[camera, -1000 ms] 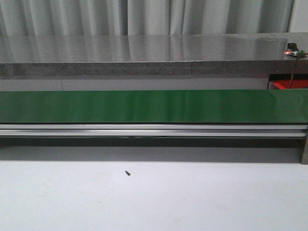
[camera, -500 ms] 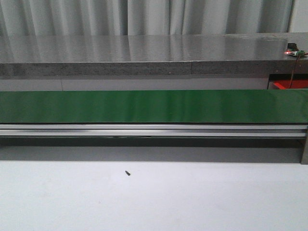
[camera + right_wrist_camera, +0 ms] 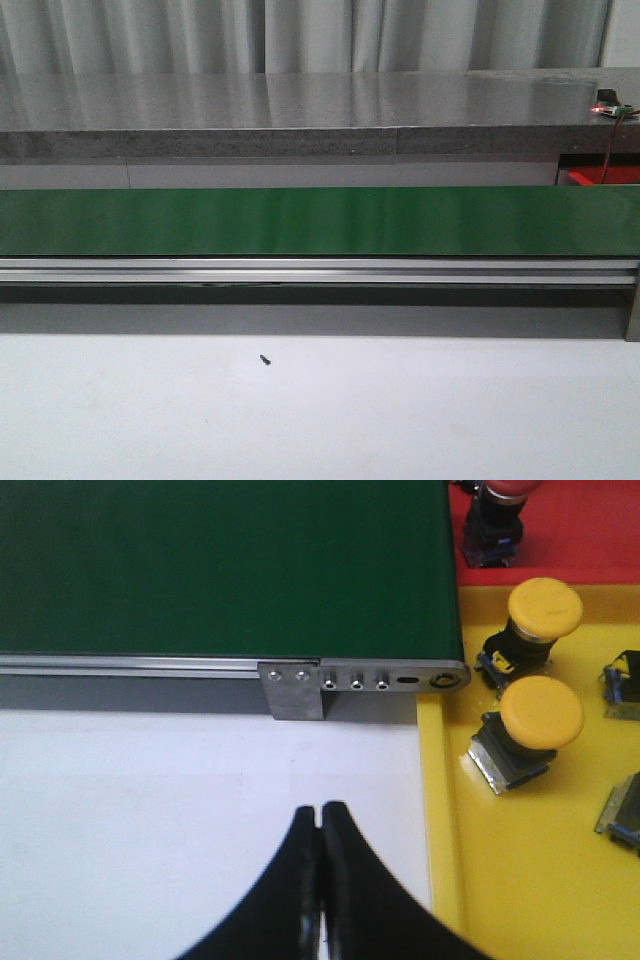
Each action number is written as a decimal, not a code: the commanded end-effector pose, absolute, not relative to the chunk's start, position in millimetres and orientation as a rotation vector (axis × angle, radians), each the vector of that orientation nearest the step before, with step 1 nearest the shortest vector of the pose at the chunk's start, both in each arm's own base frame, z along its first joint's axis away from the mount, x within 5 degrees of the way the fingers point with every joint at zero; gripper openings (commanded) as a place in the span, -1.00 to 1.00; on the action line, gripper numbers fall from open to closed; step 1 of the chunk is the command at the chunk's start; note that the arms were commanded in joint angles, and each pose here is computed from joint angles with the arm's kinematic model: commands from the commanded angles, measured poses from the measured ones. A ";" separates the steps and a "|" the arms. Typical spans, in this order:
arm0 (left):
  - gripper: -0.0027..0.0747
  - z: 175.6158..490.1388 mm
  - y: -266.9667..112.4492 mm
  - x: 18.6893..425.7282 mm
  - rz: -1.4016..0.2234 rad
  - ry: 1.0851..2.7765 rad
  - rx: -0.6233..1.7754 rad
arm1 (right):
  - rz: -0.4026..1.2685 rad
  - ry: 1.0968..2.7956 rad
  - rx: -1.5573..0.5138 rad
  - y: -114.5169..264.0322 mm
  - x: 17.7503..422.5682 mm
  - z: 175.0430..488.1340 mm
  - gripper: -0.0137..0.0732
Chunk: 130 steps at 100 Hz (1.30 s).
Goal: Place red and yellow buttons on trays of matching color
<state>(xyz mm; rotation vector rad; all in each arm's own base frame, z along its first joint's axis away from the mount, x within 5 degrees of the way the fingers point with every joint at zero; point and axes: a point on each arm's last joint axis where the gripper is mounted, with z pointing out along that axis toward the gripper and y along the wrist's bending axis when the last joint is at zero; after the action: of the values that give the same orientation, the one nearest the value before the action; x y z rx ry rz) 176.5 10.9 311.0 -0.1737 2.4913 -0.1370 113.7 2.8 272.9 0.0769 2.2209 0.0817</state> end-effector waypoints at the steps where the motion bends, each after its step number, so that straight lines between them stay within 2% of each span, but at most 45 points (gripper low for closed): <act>1: -0.98 329.6 19.3 192.3 -0.128 2.391 -0.239 | 0.065 2.125 0.068 1.5 118.0 286.5 -0.84; 36: -0.97 346.7 90.0 225.6 0.013 2.280 -0.547 | 0.065 2.125 0.068 1.5 118.0 286.5 -0.84; 43: -0.89 346.7 103.4 231.4 0.034 2.284 -0.582 | 0.065 2.125 0.068 1.5 118.0 286.5 -0.84; 48: -0.73 344.8 111.0 236.8 0.055 2.302 -0.561 | 0.065 2.125 0.068 1.5 118.0 286.5 -0.84; 53: -0.49 342.4 116.6 243.1 0.068 2.325 -0.540 | 0.065 2.125 0.068 1.5 118.0 286.5 -0.84; 65: 0.36 337.5 128.4 260.7 0.074 2.351 -0.534 | 0.065 2.125 0.068 1.5 118.0 286.5 -0.84; 68: 0.51 336.7 130.9 265.2 0.073 2.352 -0.537 | 0.065 2.125 0.068 1.5 118.0 286.5 -0.84; 72: 0.67 336.0 134.4 271.7 0.072 2.355 -0.538 | 0.065 2.125 0.068 1.5 118.0 286.5 -0.84; 75: 0.71 335.8 136.8 276.3 0.064 2.352 -0.552 | 0.065 2.125 0.068 1.5 118.0 286.5 -0.84; 98: 0.58 331.3 157.9 314.4 0.020 2.301 -0.683 | 0.065 2.125 0.068 1.5 118.0 286.5 -0.84; 130: 0.58 317.8 178.5 365.3 -0.125 2.260 -0.803 | 0.065 2.125 0.068 1.5 118.0 286.5 -0.84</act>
<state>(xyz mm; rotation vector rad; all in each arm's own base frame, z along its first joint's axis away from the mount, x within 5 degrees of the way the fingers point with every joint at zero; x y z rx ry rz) 356.3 175.9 287.1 -0.7930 2.4087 -0.0843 113.7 2.8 272.9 0.0769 2.2209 0.0817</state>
